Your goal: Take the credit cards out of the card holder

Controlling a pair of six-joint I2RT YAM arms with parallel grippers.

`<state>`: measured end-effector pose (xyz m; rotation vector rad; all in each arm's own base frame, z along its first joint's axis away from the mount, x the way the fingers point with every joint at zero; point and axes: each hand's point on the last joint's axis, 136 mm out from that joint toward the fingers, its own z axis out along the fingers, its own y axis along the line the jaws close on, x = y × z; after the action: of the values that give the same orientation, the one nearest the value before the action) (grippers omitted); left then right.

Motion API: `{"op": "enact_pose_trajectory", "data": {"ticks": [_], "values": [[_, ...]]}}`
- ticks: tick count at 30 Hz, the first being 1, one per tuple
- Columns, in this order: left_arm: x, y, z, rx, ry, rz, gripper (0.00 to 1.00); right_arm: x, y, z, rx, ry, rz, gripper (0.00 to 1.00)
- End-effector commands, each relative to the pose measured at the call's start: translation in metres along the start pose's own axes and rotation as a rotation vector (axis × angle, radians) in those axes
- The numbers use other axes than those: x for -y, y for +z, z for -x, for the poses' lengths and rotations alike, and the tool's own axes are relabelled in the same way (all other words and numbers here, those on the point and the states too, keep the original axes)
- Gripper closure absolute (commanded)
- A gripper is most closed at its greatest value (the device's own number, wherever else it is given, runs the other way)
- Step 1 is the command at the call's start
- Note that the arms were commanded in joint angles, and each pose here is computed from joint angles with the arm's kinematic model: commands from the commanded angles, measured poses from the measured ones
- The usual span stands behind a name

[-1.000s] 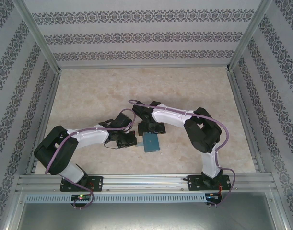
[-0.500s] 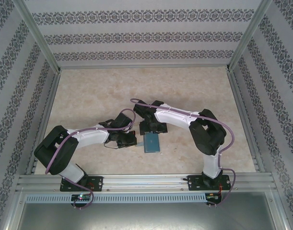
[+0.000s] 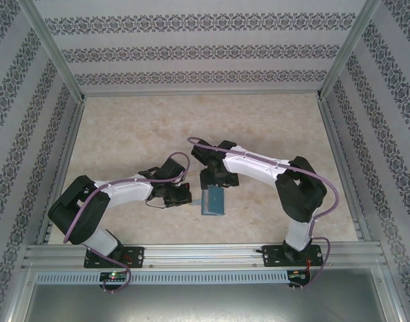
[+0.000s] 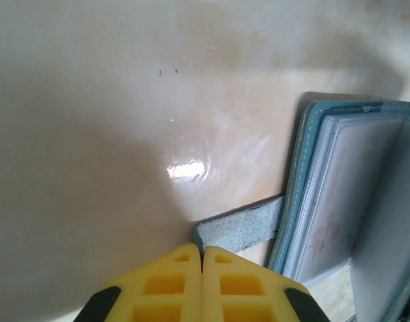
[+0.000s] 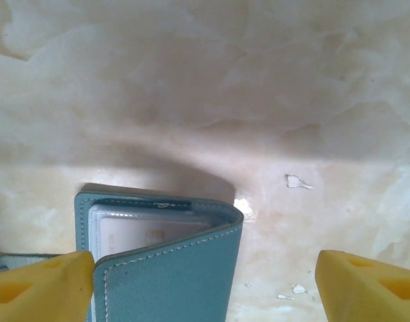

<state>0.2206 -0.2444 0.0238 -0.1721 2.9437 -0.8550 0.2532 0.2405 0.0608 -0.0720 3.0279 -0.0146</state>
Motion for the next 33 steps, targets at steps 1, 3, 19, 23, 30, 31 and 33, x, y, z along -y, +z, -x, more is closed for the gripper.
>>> {"op": "enact_pose_trajectory", "data": {"ticks": [1,3,19,23,30,31,33], "values": [[-0.009,0.005,0.001,-0.005,-0.038,0.029,0.99,0.019,-0.007,-0.007,-0.011,-0.015,-0.049,0.17],[-0.009,0.005,0.001,-0.003,-0.039,0.029,1.0,0.022,-0.008,-0.009,-0.017,-0.02,-0.052,0.17],[-0.008,0.003,0.006,0.03,-0.059,0.026,1.0,0.029,-0.003,-0.031,-0.071,0.014,0.056,0.19],[-0.009,0.0,0.007,0.045,-0.068,0.027,1.0,0.019,0.002,-0.035,-0.073,0.036,0.152,0.21],[-0.023,-0.013,0.009,0.106,-0.118,0.036,1.0,-0.002,0.007,-0.033,-0.07,0.05,0.279,0.38],[-0.026,-0.015,0.008,0.113,-0.126,0.042,1.0,-0.002,0.008,-0.033,-0.071,0.05,0.281,0.41],[-0.03,-0.023,0.008,0.134,-0.138,0.043,1.0,-0.007,0.009,-0.031,-0.07,0.044,0.298,0.48]]}}
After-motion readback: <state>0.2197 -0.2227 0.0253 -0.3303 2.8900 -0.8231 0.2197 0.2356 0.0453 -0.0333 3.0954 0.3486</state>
